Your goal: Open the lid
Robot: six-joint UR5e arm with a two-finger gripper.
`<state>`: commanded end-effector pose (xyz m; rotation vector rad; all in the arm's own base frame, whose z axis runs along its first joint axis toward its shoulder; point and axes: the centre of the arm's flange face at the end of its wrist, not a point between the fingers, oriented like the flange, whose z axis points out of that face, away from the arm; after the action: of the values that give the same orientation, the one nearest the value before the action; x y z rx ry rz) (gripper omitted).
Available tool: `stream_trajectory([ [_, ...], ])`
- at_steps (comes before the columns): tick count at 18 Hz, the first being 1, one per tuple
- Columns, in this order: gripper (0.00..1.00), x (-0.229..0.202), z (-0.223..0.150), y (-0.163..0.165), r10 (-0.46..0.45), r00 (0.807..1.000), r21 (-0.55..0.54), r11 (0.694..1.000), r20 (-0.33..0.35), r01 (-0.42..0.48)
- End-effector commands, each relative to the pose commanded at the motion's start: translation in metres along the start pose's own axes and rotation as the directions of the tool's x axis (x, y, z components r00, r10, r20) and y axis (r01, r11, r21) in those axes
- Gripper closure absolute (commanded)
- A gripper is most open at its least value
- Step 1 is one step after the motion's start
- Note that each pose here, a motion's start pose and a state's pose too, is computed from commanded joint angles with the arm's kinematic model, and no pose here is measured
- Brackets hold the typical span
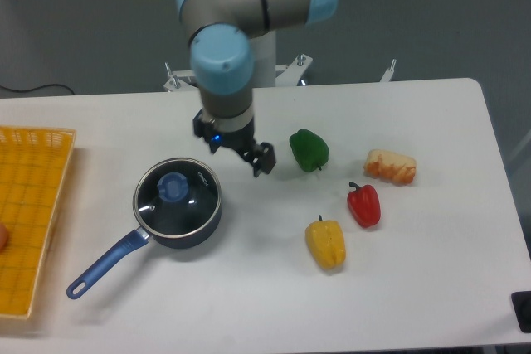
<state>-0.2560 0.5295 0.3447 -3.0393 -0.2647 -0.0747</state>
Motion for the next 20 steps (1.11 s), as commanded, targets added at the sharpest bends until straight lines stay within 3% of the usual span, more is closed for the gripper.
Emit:
stream_trajectory([
  [2, 0.00, 0.004, -0.003, -0.003, -0.068, 0.997, 0.028, 0.997, -0.043, 0.069],
  [7, 0.00, 0.004, 0.000, -0.004, -0.244, 0.969, 0.015, 0.970, -0.043, 0.245],
  [10, 0.00, 0.005, 0.001, -0.004, -0.299, 0.953, 0.011, 0.954, -0.041, 0.299],
  [20, 0.00, 0.043, 0.035, -0.024, -0.308, 0.951, -0.024, 0.951, 0.029, 0.308],
])
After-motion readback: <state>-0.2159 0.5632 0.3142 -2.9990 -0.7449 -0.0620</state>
